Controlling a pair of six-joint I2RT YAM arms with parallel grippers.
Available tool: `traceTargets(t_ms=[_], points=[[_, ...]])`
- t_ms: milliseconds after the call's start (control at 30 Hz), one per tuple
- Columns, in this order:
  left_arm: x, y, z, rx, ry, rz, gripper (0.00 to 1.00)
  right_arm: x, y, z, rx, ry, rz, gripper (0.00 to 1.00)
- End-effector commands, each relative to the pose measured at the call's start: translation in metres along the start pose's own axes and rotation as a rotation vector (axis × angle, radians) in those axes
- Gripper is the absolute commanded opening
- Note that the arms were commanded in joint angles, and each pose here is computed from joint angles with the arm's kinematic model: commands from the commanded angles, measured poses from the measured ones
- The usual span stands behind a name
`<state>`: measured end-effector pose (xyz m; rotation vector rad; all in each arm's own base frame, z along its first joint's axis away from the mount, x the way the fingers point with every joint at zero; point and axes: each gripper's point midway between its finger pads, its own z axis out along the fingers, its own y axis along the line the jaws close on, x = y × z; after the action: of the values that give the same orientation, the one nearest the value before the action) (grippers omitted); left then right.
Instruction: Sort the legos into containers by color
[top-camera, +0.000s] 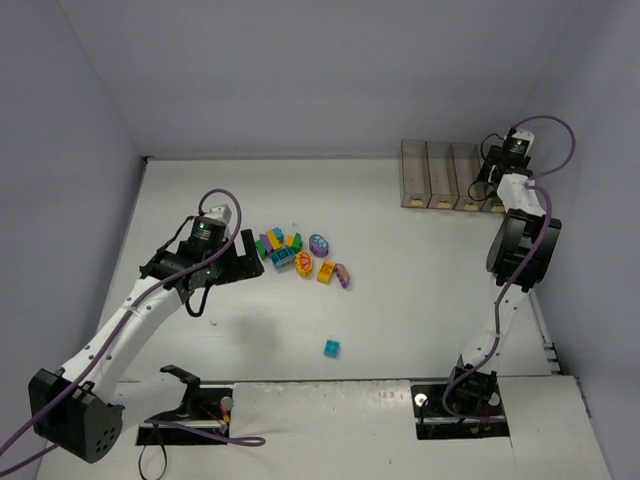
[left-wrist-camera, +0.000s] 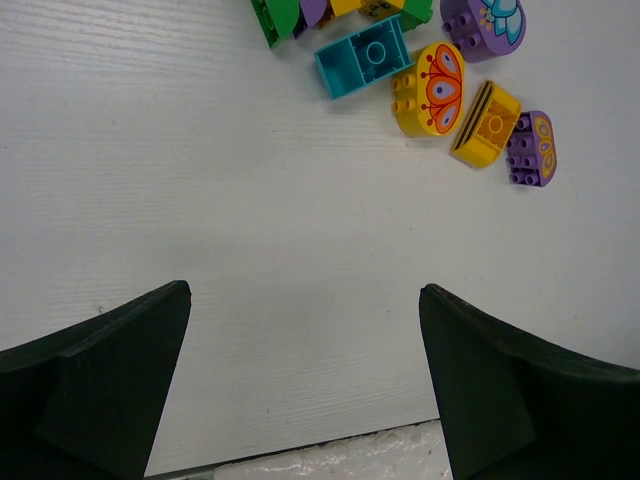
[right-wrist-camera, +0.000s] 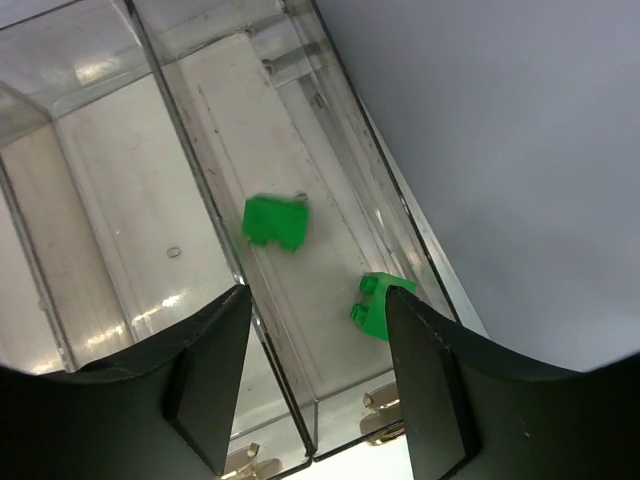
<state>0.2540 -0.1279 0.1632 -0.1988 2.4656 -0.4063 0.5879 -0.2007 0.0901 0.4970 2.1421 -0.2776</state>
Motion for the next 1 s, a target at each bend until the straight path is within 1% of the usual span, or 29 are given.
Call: traceTargets(t_ms=[0, 33, 100, 133, 167, 200, 233, 267, 300, 367, 400, 433, 500, 533, 567, 600, 633, 667, 700, 733, 767, 800, 833, 900, 933, 967], points=[[-0.035, -0.022, -0.02, 0.088, -0.129, 0.01, 0.9, -0.077, 0.006, -0.047, -0.045, -0.176, 0.018, 0.53], [-0.034, -0.021, -0.023, 0.089, -0.133, 0.009, 0.9, -0.087, 0.009, -0.063, -0.064, -0.195, 0.042, 0.53], [-0.035, -0.019, -0.03, 0.082, -0.152, 0.008, 0.9, -0.088, 0.021, -0.081, -0.112, -0.199, 0.057, 0.52], [-0.033, -0.016, -0.033, 0.076, -0.147, 0.008, 0.9, -0.069, 0.03, -0.085, -0.147, -0.157, 0.058, 0.52], [-0.032, -0.015, -0.035, 0.074, -0.15, 0.012, 0.9, -0.079, 0.035, -0.109, -0.165, -0.184, 0.071, 0.53], [-0.033, -0.014, -0.042, 0.075, -0.168, 0.016, 0.9, -0.072, 0.051, -0.121, -0.195, -0.177, 0.056, 0.53], [-0.031, -0.011, -0.045, 0.069, -0.167, 0.019, 0.9, -0.06, 0.057, -0.141, -0.21, -0.166, 0.045, 0.53], [-0.031, -0.01, -0.048, 0.067, -0.172, 0.022, 0.9, -0.05, 0.067, -0.151, -0.23, -0.153, 0.038, 0.53], [-0.031, -0.008, -0.054, 0.064, -0.191, 0.026, 0.9, -0.04, 0.092, -0.168, -0.287, -0.144, 0.003, 0.53], [-0.028, -0.004, -0.061, 0.057, -0.192, 0.036, 0.9, -0.012, 0.112, -0.202, -0.359, -0.115, -0.037, 0.53], [-0.029, -0.004, -0.067, 0.061, -0.205, 0.035, 0.9, 0.001, 0.132, -0.22, -0.424, -0.102, -0.06, 0.53], [-0.025, 0.002, -0.068, 0.04, -0.198, 0.033, 0.9, 0.021, 0.14, -0.242, -0.49, -0.069, -0.067, 0.53], [-0.02, 0.004, -0.075, 0.034, -0.187, 0.037, 0.9, 0.047, 0.169, -0.275, -0.584, -0.036, -0.112, 0.52], [-0.019, 0.005, -0.077, 0.033, -0.186, 0.035, 0.9, 0.052, 0.176, -0.297, -0.628, -0.048, -0.131, 0.52], [-0.018, 0.006, -0.079, 0.032, -0.183, 0.035, 0.9, 0.082, 0.178, -0.304, -0.639, 0.018, -0.159, 0.52], [-0.016, 0.007, -0.083, 0.032, -0.183, 0.037, 0.9, 0.098, 0.183, -0.317, -0.667, 0.052, -0.176, 0.52], [-0.015, 0.008, -0.084, 0.029, -0.181, 0.033, 0.9, 0.113, 0.2, -0.344, -0.737, 0.058, -0.219, 0.52], [-0.015, 0.007, -0.087, 0.035, -0.185, 0.032, 0.9, 0.141, 0.199, -0.352, -0.742, 0.113, -0.251, 0.52], [-0.014, 0.009, -0.088, 0.031, -0.183, 0.031, 0.9, 0.149, 0.203, -0.37, -0.772, 0.118, -0.251, 0.52], [-0.013, 0.009, -0.088, 0.031, -0.181, 0.031, 0.9, 0.169, 0.216, -0.391, -0.829, 0.144, -0.29, 0.52], [-0.014, 0.009, -0.09, 0.034, -0.185, 0.032, 0.9, 0.192, 0.212, -0.396, -0.823, 0.191, -0.319, 0.52], [-0.013, 0.009, -0.091, 0.032, -0.183, 0.031, 0.9, 0.203, 0.213, -0.408, -0.828, 0.207, -0.314, 0.52], [-0.011, 0.009, -0.091, 0.035, -0.179, 0.031, 0.9, 0.222, 0.219, -0.425, -0.859, 0.228, -0.354, 0.52], [-0.01, 0.009, -0.092, 0.039, -0.177, 0.024, 0.9, 0.253, 0.21, -0.43, -0.811, 0.27, -0.392, 0.52], [-0.011, 0.008, -0.092, 0.041, -0.178, 0.015, 0.9, 0.273, 0.215, -0.447, -0.842, 0.303, -0.408, 0.52], [-0.011, 0.007, -0.092, 0.046, -0.177, 0.015, 0.9, 0.284, 0.215, -0.453, -0.843, 0.319, -0.418, 0.52]])
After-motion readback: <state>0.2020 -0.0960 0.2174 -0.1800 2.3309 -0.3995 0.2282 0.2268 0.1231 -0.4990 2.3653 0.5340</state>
